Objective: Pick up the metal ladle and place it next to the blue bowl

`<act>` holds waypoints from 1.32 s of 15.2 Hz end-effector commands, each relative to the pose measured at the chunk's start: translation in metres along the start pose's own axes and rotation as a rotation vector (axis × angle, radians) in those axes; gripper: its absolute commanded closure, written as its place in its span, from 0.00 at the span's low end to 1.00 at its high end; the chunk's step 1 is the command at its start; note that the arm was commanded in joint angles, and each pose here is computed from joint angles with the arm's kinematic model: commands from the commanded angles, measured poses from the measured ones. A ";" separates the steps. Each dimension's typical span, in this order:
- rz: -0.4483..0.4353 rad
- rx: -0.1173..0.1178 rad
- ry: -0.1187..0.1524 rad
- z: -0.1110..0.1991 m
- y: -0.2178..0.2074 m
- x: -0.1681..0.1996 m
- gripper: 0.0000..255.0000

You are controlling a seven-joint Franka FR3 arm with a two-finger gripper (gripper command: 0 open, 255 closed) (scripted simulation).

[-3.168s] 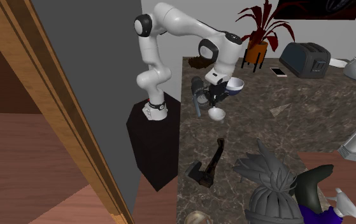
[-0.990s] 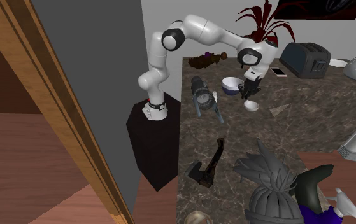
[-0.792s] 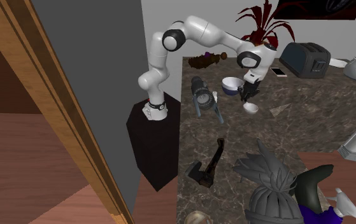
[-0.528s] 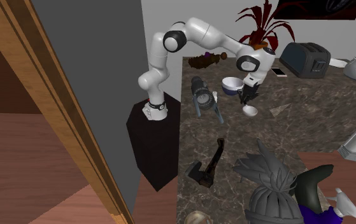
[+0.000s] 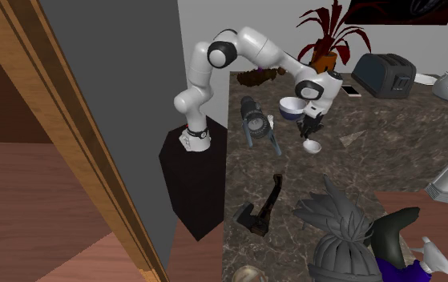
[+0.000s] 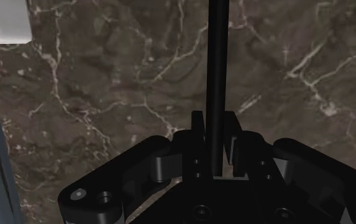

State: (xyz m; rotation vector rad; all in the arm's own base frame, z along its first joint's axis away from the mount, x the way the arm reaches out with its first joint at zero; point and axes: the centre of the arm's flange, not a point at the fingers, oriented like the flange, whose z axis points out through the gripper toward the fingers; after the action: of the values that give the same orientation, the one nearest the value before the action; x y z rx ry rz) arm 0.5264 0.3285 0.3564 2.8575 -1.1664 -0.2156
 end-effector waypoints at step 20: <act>0.000 0.001 0.000 -0.039 -0.001 0.001 0.00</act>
State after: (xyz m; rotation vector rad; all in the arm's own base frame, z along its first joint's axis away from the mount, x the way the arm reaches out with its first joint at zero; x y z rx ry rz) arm 0.5331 0.3290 0.3907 2.8592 -1.1671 -0.2134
